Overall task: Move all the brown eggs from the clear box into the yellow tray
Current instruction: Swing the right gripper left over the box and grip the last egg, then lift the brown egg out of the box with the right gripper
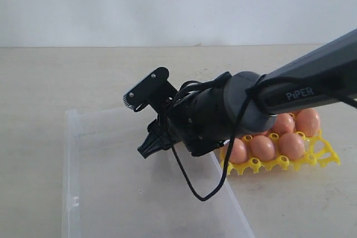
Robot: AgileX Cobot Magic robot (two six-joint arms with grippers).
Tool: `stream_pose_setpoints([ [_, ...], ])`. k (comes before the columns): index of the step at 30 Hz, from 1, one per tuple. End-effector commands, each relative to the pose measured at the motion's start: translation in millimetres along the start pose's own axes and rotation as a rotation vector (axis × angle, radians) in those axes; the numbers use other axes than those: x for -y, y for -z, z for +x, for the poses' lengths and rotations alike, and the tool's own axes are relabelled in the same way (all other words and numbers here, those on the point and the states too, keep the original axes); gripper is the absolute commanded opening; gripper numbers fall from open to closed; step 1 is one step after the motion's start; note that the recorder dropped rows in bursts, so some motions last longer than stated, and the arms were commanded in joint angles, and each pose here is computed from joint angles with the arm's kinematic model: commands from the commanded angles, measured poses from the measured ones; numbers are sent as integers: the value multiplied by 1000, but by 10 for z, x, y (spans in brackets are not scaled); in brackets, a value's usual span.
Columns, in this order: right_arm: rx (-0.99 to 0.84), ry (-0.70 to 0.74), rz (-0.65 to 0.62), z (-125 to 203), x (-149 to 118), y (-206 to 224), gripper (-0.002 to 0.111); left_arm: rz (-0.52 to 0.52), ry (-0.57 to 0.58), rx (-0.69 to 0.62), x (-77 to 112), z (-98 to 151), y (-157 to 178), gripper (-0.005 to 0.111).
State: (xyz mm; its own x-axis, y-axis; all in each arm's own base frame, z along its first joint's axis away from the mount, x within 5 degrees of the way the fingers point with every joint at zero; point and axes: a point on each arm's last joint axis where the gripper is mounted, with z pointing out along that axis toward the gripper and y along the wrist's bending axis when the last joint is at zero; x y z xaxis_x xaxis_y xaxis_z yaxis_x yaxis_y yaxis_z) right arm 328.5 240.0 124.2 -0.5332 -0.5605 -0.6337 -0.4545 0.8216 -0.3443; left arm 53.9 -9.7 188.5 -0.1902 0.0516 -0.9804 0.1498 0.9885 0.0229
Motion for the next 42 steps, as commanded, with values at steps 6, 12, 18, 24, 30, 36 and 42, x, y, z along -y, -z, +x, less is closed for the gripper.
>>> stream_pose_setpoints([
  [6,-60,-8,32,136,-34,-137,52,6,-4,5,3,6,-2,4],
  [12,-80,-48,25,169,-51,-156,32,6,-4,5,3,6,-2,4],
  [18,-80,-50,25,169,-51,-156,0,6,-4,5,3,6,-2,4],
  [24,-51,-139,14,42,5,-2,0,6,-4,5,3,6,-2,4],
  [30,110,-190,-112,-323,86,414,0,6,-4,5,3,6,-2,4],
  [36,217,-194,-311,-451,57,779,0,6,-4,5,3,6,-2,4],
  [42,285,-154,-446,-360,82,1182,0,6,-4,5,3,6,-2,4],
])
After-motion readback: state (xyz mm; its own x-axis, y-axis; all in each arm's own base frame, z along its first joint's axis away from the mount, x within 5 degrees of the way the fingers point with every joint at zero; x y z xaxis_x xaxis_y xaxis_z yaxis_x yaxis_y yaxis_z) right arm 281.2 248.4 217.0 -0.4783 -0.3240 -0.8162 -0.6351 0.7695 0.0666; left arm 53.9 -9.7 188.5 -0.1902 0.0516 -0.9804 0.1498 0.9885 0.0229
